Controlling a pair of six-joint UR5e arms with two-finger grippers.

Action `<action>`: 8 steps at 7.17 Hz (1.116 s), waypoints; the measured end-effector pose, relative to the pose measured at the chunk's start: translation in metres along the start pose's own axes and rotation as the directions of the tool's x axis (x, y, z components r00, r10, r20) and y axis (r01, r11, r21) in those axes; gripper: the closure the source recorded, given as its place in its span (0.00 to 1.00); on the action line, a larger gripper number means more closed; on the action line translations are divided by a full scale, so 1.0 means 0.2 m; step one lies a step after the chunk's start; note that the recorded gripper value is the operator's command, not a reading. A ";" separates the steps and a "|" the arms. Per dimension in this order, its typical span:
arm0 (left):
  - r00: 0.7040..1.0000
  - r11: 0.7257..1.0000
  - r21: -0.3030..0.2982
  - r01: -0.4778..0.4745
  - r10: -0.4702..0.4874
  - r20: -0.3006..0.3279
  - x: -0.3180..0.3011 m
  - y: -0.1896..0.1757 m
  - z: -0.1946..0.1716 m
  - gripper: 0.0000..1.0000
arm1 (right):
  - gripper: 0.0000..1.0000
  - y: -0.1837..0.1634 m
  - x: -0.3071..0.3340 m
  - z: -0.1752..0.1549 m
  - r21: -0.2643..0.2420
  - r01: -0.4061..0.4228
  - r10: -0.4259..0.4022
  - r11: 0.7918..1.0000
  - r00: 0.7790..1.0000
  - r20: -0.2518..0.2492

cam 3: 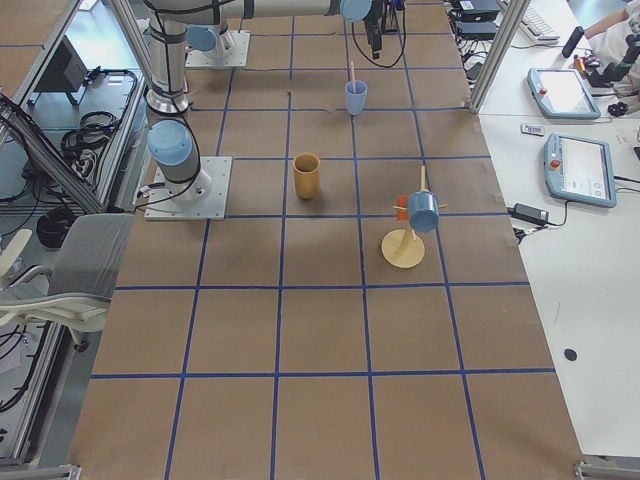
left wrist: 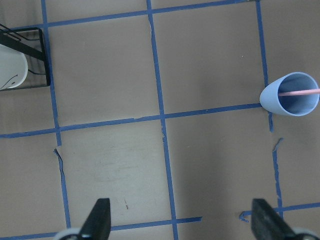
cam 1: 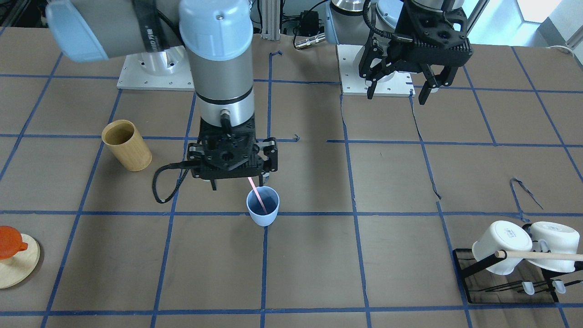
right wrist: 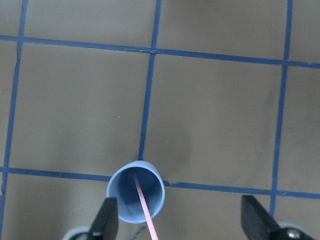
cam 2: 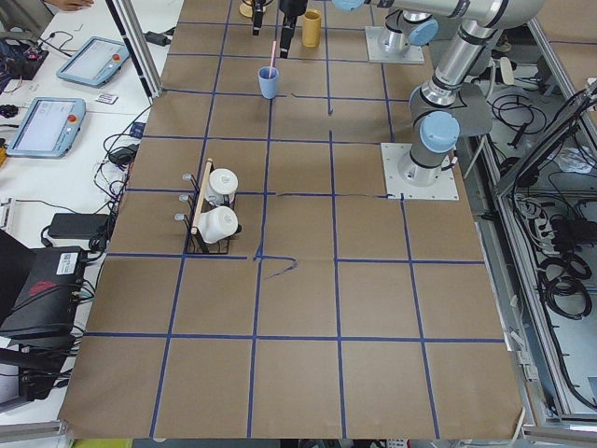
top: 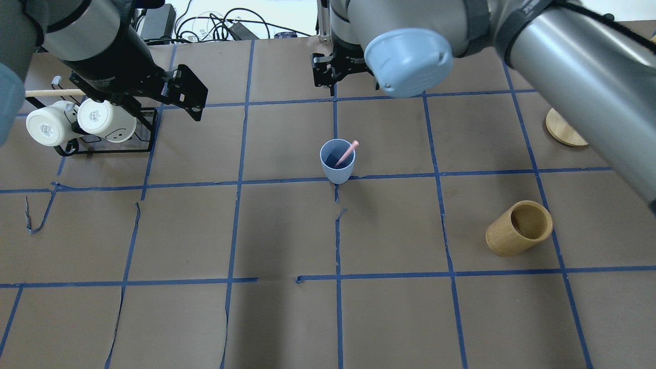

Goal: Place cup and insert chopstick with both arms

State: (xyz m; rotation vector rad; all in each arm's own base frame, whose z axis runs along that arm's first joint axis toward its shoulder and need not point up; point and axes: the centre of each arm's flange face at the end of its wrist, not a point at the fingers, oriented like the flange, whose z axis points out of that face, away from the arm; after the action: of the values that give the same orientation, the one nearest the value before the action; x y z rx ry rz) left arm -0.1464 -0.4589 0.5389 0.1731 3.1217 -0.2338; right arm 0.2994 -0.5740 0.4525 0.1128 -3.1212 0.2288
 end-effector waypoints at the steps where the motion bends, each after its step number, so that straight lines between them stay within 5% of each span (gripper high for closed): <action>1: 1.000 1.000 0.001 0.000 0.000 -0.001 0.00 0.00 0.00 0.00 | 0.13 0.01 0.18 -0.09 -0.056 -0.034 0.033 0.998 0.999 -0.018; 4: 1.000 1.000 0.004 0.002 -0.002 0.001 0.00 0.01 -0.01 0.00 | 0.00 0.23 0.58 -0.35 -0.169 -0.012 0.006 0.985 0.999 -0.035; 8: 1.000 1.000 0.002 0.002 -0.002 -0.001 0.00 0.01 0.00 0.00 | 0.00 0.32 0.81 -0.40 -0.164 -0.075 0.081 0.984 0.996 0.031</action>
State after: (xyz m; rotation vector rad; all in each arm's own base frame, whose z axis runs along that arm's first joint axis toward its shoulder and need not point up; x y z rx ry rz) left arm -0.1464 -0.4578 0.5379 0.1706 3.1231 -0.2362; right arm 0.1327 -0.5107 0.5245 -0.0075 -3.1685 -0.0281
